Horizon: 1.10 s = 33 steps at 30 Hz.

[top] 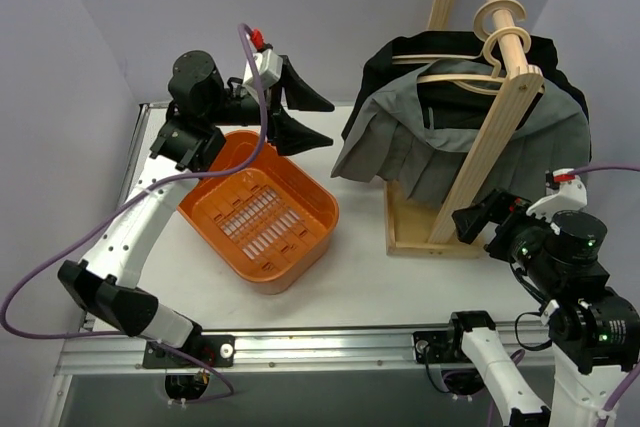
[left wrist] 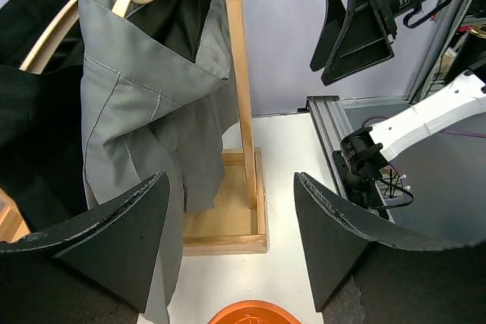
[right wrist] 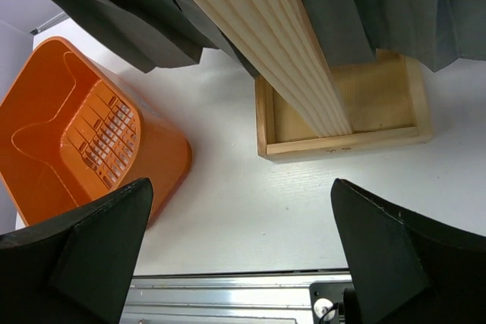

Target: Remove the skirt from the hanger

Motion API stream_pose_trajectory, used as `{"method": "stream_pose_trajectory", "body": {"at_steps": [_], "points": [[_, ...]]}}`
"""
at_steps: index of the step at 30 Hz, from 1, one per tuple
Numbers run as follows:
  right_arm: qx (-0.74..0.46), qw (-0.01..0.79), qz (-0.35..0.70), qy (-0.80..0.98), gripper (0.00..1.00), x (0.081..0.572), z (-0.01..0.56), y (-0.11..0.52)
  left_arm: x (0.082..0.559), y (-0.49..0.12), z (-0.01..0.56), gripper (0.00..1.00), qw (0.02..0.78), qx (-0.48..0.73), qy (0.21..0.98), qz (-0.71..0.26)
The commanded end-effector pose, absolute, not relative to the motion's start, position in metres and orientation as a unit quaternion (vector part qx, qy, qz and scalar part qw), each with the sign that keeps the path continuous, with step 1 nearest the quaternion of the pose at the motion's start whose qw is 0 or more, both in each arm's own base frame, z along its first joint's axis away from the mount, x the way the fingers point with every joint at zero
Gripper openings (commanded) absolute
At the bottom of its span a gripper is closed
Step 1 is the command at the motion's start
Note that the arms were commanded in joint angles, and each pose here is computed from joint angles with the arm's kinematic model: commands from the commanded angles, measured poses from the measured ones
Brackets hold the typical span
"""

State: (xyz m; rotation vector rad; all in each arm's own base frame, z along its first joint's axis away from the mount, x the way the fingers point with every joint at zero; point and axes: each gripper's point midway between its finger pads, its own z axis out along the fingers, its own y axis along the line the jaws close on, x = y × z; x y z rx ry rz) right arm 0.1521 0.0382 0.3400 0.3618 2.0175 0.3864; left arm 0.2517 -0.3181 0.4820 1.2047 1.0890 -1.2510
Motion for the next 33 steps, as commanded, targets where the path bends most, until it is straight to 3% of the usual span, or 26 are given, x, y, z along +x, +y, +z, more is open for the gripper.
{"method": "stream_pose_trajectory", "body": {"at_steps": [1,10,21,33], "points": [[0.167,0.501,0.155,0.835,1.00,0.148,0.347,0.035,0.247,-0.315,0.505,0.75,0.535,0.543,0.381,-0.523],[0.185,0.510,0.168,0.823,1.00,0.141,0.358,0.035,0.273,-0.324,0.512,0.71,0.532,0.521,0.347,-0.570],[0.185,0.513,0.169,0.821,1.00,0.150,0.357,0.035,0.325,-0.353,0.502,0.61,0.557,0.453,0.388,-0.578],[0.179,0.521,0.159,0.819,1.00,0.141,0.375,0.032,0.326,-0.399,0.486,0.64,0.559,0.470,0.401,-0.553]]}}
